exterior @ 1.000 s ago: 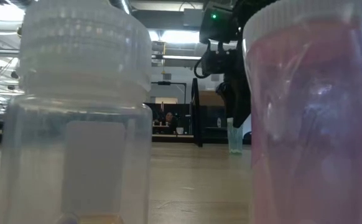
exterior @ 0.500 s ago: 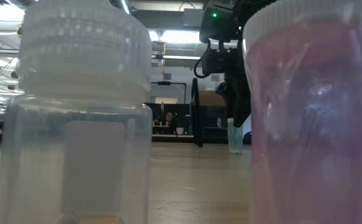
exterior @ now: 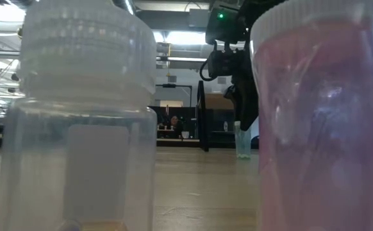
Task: Pick and place medicine bottles onto shelf by color
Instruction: Put the top green pill bottle aligned with the other green pill bottle on the shelf
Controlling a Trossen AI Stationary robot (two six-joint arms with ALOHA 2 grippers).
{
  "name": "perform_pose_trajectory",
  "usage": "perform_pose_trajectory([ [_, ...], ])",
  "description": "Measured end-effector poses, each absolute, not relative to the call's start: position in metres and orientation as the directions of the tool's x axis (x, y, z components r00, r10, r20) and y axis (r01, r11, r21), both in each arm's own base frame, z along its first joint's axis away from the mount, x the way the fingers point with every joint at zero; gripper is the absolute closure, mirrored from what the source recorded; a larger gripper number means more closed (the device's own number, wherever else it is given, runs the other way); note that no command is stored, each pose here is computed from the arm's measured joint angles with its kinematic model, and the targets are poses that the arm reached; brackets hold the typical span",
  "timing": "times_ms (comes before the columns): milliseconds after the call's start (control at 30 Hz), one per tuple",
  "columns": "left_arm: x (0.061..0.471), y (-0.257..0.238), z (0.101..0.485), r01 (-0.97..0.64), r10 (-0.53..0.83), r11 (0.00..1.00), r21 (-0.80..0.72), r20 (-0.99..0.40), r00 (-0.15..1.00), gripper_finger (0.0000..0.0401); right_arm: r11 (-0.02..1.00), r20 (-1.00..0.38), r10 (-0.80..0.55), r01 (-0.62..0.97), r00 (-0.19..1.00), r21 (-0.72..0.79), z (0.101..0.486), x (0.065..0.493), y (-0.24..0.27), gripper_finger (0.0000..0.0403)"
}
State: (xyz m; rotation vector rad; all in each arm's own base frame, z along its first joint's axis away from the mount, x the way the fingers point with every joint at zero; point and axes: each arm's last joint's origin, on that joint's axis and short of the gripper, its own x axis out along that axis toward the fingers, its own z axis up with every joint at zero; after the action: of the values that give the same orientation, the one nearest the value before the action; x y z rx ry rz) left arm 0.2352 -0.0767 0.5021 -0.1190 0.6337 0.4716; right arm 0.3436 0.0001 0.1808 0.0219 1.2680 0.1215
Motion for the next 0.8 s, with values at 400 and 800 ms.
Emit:
perform_pose_trajectory([
  [400, 0.235, -0.077, 0.502, -0.456, 0.383, 0.89, 0.032, -0.598, 0.705, 0.0131, 0.994, -0.952, 0.104, -0.003, 0.287, 0.107, 0.196, 0.342, 0.0, 0.0273],
  [800, 0.235, -0.077, 0.502, -0.458, 0.387, 0.888, 0.035, -0.596, 0.704, 0.0131, 0.988, -0.916, 0.094, 0.079, 0.389, 0.135, 0.285, 0.335, -0.008, 0.0273],
])
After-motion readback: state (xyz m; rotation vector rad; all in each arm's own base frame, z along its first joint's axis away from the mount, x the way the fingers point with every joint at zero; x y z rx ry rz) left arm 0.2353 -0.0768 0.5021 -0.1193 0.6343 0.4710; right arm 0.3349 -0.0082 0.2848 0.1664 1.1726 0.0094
